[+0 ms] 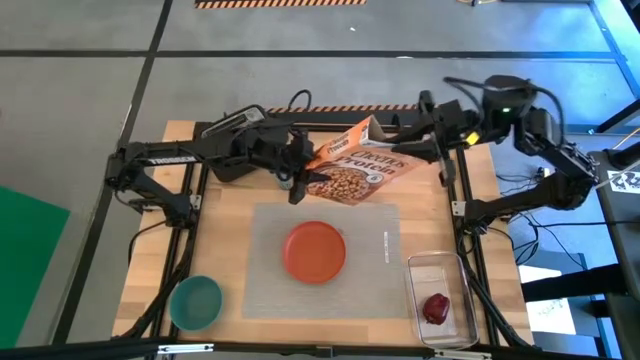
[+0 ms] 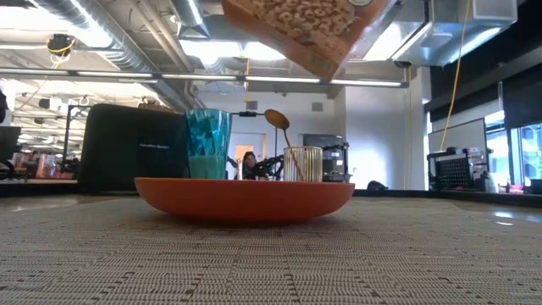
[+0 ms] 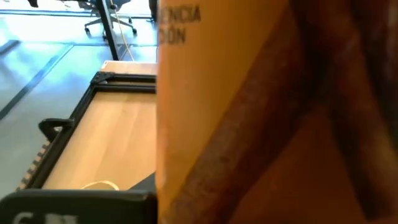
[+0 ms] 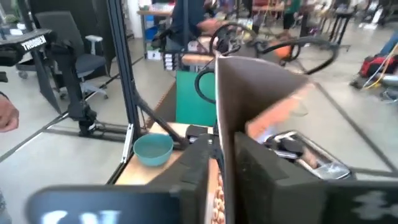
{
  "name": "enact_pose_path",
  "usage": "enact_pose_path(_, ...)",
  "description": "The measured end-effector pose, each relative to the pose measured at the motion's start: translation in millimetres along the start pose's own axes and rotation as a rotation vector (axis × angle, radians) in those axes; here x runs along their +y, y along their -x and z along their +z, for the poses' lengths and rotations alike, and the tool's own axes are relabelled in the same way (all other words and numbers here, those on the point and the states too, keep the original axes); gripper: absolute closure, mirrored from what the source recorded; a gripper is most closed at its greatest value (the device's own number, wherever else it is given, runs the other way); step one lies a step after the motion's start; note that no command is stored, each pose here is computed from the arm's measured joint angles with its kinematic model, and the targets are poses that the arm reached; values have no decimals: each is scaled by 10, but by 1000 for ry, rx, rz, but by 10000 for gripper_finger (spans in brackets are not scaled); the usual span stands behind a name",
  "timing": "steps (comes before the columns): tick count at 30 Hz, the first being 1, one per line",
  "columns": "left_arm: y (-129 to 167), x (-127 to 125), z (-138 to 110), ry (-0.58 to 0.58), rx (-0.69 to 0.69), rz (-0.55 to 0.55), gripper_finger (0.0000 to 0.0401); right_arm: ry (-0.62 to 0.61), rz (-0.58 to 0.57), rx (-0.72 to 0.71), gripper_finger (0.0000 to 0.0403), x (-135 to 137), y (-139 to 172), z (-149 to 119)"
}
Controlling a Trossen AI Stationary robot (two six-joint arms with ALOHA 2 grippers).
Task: Arrange a breakfast setting
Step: Pour the cereal into the green bowl
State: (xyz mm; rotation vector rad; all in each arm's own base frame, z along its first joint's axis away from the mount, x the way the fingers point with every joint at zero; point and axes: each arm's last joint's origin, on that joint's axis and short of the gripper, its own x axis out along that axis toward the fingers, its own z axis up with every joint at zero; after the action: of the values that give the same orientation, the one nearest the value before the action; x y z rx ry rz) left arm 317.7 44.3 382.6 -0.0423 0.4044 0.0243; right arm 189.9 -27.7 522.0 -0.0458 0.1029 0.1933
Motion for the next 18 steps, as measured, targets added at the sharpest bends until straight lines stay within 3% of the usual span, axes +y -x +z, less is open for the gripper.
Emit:
enact_pose_path(3, 242, -29, -12, 2, 51, 2, 283, 16, -98, -38, 283, 41, 180, 58)
enact_pose_path(6, 530, -63, -65, 8, 130, 11, 283, -16, -295, -41, 250, 59, 373, 73)
enact_pose_path(10, 947, -123, -151, 7, 217, 110, 282, -52, -484, 20, 227, 70, 534, 13)
enact_pose_path(15, 1467, -165, -168, 10, 283, 230, 282, -103, -504, 63, 227, 83, 569, -40)
enact_pose_path(18, 1656, -211, -176, -8, 363, 230, 282, -111, -502, 93, 230, 69, 529, -77)
